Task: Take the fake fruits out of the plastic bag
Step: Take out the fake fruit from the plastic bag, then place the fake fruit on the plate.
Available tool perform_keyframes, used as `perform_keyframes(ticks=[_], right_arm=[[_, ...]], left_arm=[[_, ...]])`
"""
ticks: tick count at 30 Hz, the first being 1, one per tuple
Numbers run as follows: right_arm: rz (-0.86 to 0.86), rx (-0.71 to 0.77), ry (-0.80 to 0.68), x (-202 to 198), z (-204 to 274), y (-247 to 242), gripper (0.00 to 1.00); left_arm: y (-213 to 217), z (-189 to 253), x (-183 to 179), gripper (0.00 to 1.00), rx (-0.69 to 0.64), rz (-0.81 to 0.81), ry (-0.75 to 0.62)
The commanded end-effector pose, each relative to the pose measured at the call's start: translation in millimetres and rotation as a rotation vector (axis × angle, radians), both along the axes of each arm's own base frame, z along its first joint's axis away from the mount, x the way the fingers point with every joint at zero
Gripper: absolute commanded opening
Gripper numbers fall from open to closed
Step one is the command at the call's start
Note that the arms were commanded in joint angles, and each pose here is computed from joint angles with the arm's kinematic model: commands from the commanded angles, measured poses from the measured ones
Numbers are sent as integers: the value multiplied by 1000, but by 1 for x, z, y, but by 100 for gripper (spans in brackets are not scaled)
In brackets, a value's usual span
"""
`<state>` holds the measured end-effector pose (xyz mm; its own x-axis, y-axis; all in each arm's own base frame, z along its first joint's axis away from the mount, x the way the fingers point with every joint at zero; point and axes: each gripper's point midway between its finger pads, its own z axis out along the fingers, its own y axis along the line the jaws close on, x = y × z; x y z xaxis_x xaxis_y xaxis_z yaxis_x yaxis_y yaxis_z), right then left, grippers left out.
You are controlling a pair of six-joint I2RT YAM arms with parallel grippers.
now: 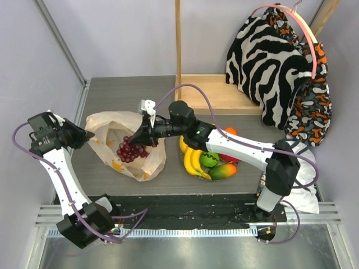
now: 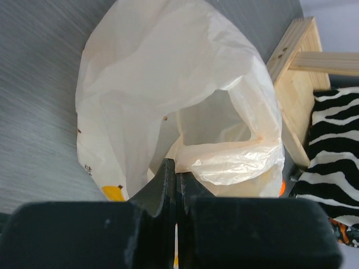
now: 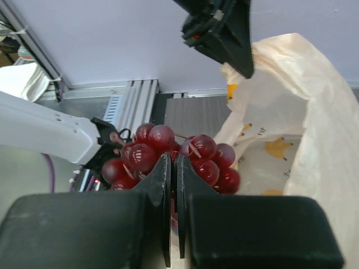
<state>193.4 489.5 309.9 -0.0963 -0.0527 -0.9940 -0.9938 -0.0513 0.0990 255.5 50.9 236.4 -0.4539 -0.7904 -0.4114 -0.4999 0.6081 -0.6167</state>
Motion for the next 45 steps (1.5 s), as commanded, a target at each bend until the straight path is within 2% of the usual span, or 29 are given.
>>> perform_keyframes(ticks=[1,7,11,13,16,17,19,22,24,25,26,29,33,38,45], right_arm=[[72,174,-80,-27,90,-18,1],[28,241,-186,-21,149,-46,1],[-49,169,-292,-5,143,-76,1],[-96,126,-336,5,134,-95,1],[-203,-20,-319,36,95,-128,1],[-279,-62,-314,57,87,-144,1],[-321,-138,-268,71,67,-167,1],[-413,-204,-315,93,56,-208,1],[-469,-262,-401,102,50,-235,1],[-477,-307,-414,103,41,-245,1],[-476,-349,-487,104,35,-255,1],[-480,-456,-532,104,7,-280,1],[-439,-545,-627,94,-17,-297,1],[-381,-625,-661,81,-47,-308,1],[-405,-694,-672,86,-58,-320,1]], left_arm=[[11,29,18,0,47,38,-125],[18,25,19,0,50,68,-108],[15,24,15,0,44,72,-116],[12,24,12,0,34,76,-122],[7,22,9,0,23,66,-126],[7,21,8,0,20,65,-126],[6,18,8,0,12,58,-116],[6,15,10,0,6,50,-103],[6,16,10,0,5,45,-99],[7,17,12,0,2,46,-97],[7,18,12,0,-1,46,-96],[7,20,14,0,-6,51,-104],[6,20,13,0,-17,51,-98],[4,18,9,0,-19,49,-88],[0,14,4,0,-21,48,-83]])
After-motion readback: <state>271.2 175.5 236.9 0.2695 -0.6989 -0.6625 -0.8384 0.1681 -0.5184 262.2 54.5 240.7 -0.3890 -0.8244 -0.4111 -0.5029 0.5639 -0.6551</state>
